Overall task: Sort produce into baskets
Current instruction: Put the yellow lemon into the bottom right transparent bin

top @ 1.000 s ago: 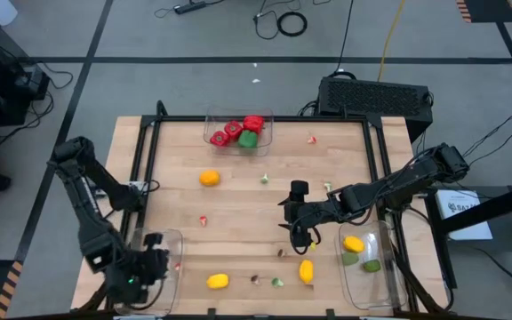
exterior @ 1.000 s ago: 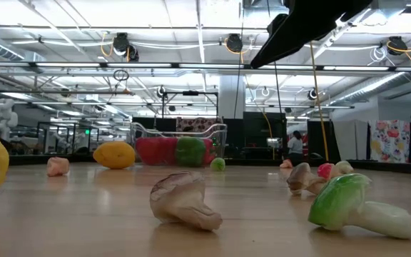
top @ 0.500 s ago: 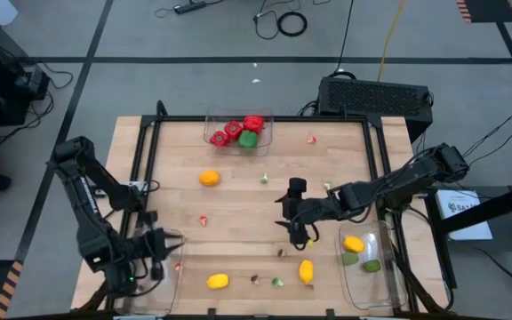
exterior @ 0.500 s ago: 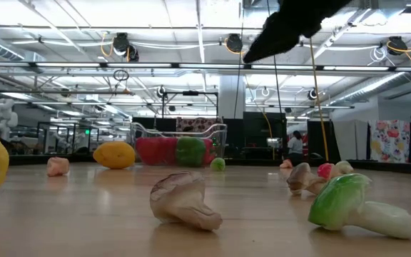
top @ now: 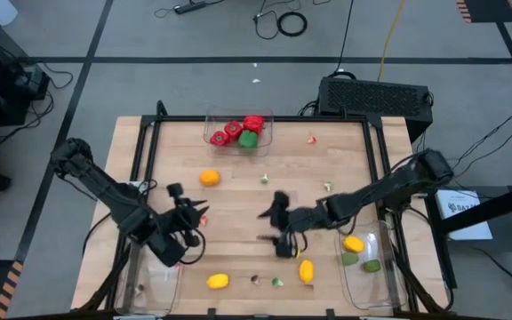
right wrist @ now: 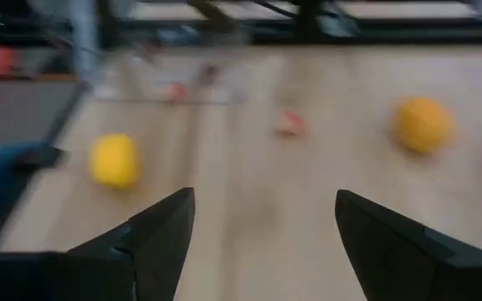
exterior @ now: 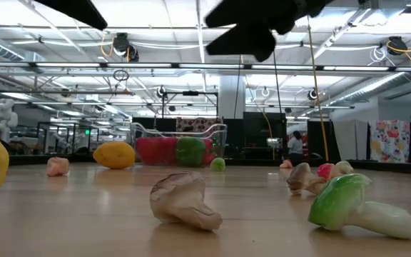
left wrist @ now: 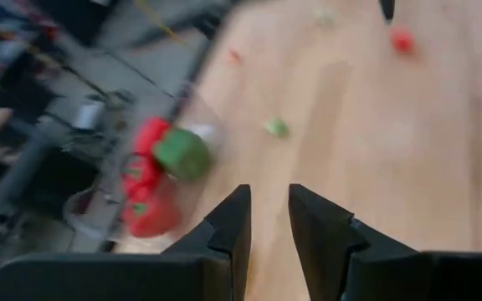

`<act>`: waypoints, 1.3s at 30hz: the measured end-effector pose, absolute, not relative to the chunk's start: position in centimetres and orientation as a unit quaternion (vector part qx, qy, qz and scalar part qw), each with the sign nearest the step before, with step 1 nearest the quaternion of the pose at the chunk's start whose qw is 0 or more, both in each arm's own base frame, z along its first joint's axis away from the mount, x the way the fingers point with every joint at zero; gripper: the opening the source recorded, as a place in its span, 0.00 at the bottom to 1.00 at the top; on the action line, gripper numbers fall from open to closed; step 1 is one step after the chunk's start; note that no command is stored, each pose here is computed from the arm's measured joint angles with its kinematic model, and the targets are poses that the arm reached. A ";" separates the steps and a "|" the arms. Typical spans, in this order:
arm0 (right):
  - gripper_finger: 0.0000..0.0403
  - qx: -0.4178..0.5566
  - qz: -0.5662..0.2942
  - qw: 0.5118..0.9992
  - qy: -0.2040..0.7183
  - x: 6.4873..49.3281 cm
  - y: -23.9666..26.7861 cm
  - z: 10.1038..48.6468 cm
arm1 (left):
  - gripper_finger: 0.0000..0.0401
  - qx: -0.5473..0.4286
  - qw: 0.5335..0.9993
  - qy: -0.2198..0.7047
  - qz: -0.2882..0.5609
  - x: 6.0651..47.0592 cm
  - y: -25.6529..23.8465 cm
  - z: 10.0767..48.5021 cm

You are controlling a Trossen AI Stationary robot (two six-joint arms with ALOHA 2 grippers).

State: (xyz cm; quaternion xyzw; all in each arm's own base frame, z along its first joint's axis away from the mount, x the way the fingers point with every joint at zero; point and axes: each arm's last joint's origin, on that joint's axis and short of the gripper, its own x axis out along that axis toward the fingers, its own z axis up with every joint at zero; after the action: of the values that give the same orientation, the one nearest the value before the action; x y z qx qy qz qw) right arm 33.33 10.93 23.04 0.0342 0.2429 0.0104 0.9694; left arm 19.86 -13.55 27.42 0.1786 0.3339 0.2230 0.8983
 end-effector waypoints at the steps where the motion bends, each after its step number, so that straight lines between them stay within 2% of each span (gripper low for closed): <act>1: 0.70 0.039 0.027 0.971 0.236 33.8 11.7 22.3 | 0.23 0.183 0.897 0.347 0.204 20.2 -13.5 27.4; 4: 0.74 0.058 0.056 0.969 0.235 35.0 14.1 20.3 | 0.23 0.196 0.897 0.364 0.158 21.0 -13.5 27.5; 8: 0.78 0.063 0.071 0.967 0.236 37.4 17.2 20.3 | 0.22 0.211 0.899 0.361 0.128 21.6 -13.6 27.7; 16: 0.80 0.016 0.085 0.941 0.328 42.8 21.4 17.9 | 0.22 0.208 0.907 0.346 0.119 21.9 -13.9 27.9; 28: 0.80 0.031 0.113 0.934 0.338 47.4 23.4 13.0 | 0.23 0.205 0.911 0.339 0.112 21.5 -14.1 28.2; 33: 0.80 0.022 0.111 0.936 0.333 48.4 23.0 12.4 | 0.22 0.206 0.911 0.340 0.111 21.5 -14.1 28.2; 39: 0.71 -0.003 0.118 0.934 0.336 48.4 22.8 12.1 | 0.22 0.207 0.911 0.340 0.113 21.5 -14.1 28.2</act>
State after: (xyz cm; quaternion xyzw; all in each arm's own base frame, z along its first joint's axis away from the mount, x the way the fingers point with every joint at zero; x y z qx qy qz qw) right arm 48.37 22.84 12.10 -0.0028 0.3362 0.1180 0.9343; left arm 21.48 -14.10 28.23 0.2069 0.3395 0.1127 0.9106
